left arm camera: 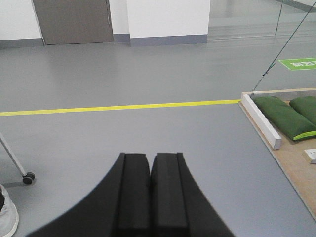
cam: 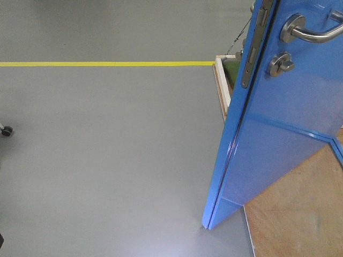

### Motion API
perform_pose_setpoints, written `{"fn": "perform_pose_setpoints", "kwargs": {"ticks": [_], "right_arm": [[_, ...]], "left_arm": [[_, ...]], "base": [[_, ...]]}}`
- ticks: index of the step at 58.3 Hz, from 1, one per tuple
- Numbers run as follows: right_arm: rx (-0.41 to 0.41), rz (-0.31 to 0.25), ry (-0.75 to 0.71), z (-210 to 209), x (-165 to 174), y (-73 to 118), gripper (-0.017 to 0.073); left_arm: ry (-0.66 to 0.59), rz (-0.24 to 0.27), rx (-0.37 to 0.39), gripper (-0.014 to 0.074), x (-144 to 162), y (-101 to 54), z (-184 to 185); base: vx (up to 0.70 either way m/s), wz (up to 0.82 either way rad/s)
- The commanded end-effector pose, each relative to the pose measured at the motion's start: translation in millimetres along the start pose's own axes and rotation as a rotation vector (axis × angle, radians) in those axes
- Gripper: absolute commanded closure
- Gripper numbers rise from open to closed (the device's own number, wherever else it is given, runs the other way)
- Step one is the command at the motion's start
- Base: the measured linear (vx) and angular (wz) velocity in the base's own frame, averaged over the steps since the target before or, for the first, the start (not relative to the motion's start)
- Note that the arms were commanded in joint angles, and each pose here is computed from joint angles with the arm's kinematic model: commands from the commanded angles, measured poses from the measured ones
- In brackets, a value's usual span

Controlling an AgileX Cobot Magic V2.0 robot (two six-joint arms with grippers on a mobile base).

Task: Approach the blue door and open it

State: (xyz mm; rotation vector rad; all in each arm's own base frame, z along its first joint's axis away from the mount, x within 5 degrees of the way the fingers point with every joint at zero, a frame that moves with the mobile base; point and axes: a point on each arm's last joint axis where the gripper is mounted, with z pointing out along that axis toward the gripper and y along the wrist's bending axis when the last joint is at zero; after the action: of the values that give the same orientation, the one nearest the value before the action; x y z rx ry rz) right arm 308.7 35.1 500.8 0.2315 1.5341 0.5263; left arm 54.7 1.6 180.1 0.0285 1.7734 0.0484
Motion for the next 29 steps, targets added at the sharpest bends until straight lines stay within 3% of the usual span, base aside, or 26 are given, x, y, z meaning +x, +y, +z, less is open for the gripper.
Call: {"fn": "perform_pose_setpoints", "kwargs": {"ticks": [1, 29], "right_arm": [[-0.037, -0.005, -0.124, -11.9, -21.8, 10.8, 0.0547], [-0.037, -0.005, -0.124, -12.0, -21.7, 10.8, 0.0547]], "left_arm": [[-0.122, -0.008, 0.007, 0.0521, -16.5, -0.1, -3.9], [-0.122, -0.008, 0.007, 0.0521, -16.5, -0.1, -3.9]], "base": [[0.0, 0.0], [0.0, 0.0]]}}
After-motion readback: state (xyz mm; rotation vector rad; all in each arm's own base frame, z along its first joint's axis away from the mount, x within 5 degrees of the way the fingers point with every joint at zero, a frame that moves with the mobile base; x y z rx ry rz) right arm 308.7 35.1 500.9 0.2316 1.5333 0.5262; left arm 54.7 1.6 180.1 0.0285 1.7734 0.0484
